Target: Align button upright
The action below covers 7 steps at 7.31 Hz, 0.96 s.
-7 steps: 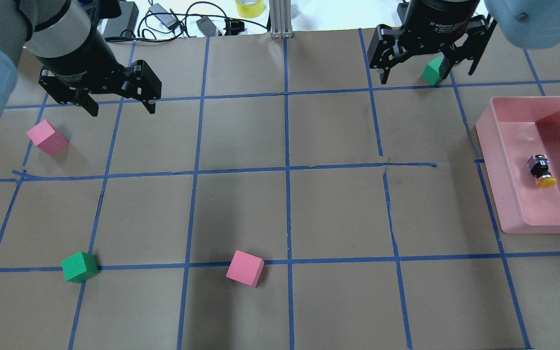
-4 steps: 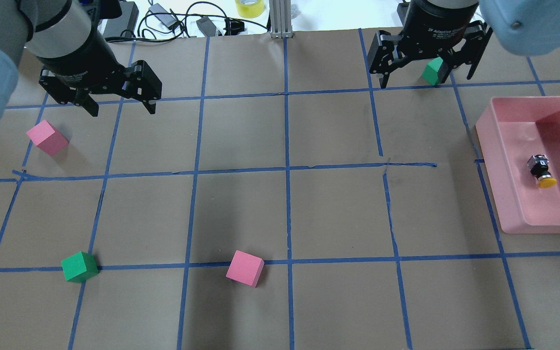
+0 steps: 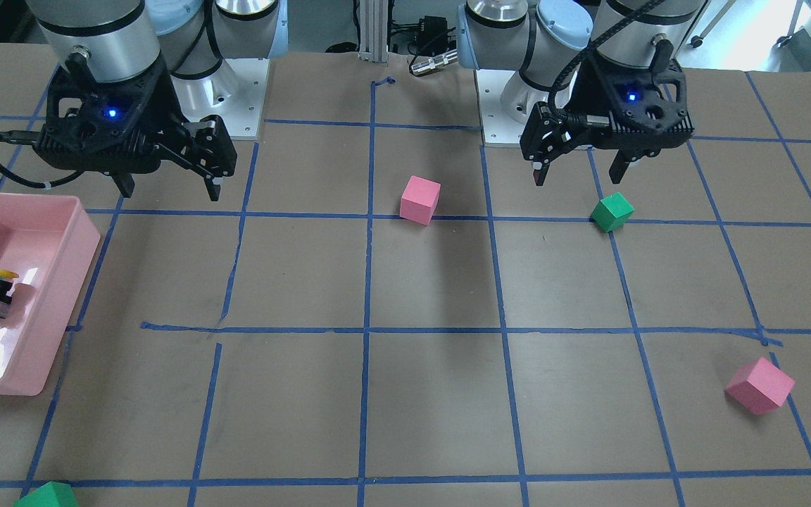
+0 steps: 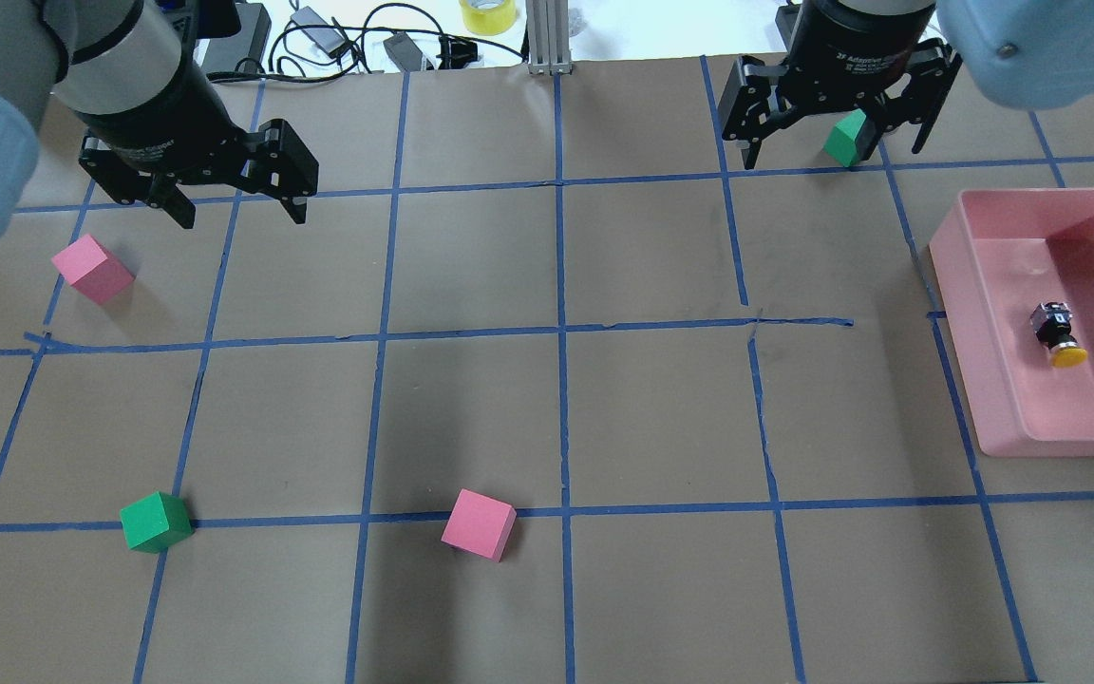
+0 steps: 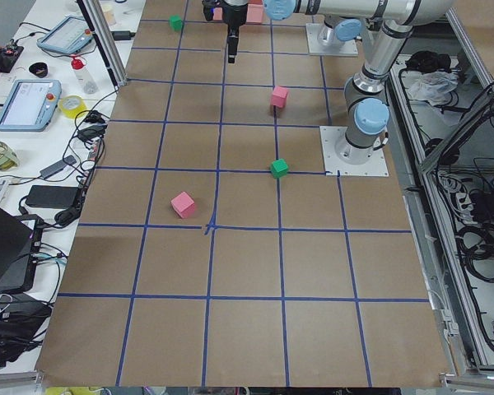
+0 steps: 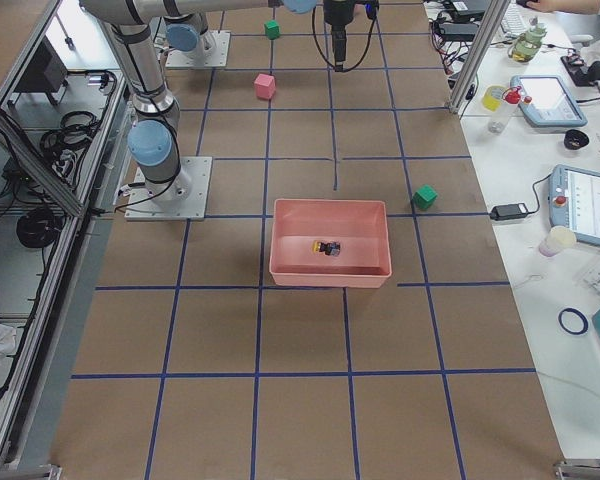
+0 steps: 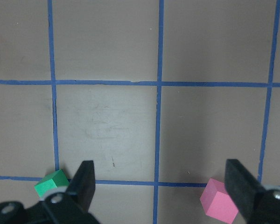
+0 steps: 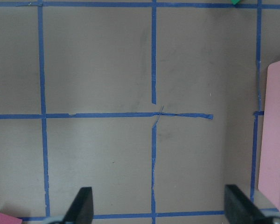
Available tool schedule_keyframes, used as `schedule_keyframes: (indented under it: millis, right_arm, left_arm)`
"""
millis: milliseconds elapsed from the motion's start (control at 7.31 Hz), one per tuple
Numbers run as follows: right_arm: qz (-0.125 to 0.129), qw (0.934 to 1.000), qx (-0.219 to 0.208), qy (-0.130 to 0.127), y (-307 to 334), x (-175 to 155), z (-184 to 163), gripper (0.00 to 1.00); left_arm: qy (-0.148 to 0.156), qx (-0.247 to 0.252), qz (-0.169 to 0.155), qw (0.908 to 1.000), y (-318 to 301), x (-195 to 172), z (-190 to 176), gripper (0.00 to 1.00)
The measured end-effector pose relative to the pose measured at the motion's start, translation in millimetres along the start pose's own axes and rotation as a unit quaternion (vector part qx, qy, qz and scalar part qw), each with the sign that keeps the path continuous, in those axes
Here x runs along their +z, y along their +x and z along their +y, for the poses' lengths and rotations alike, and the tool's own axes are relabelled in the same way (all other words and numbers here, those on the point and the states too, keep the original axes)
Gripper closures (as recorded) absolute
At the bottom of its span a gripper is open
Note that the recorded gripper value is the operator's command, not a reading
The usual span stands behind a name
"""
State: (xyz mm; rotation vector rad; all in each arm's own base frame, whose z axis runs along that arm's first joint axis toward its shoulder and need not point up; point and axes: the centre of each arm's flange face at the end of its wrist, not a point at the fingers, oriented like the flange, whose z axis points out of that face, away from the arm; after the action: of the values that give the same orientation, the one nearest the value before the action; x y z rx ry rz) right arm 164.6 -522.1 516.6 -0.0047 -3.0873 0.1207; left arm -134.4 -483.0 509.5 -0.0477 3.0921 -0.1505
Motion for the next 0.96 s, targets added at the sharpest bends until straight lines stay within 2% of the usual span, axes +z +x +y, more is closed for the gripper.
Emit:
schedule_keyframes:
  millis: [274, 548, 684, 958]
  right_arm:
    - [0.002, 0.9996, 0.027, 0.005, 33.8, 4.1, -20.1, 0.0]
    - [0.027, 0.9979, 0.058, 0.015, 77.6, 22.7, -54.6, 0.0]
    - [0.038, 0.9963, 0.076, 0.016, 109.5, 37.7, -72.8, 0.0]
    - [0.046, 0.9929, 0.11, 0.001, 189.1, 79.6, -93.4, 0.0]
  left_arm:
    - [0.0, 0.0, 0.0, 1.0, 0.0, 0.0, -0.1, 0.0]
    - [0.0, 0.0, 0.0, 1.0, 0.0, 0.1, 0.0, 0.0]
    - [0.0, 0.0, 0.0, 1.0, 0.0, 0.1, 0.0, 0.0]
    - [0.0, 0.0, 0.0, 1.0, 0.0, 0.1, 0.0, 0.0]
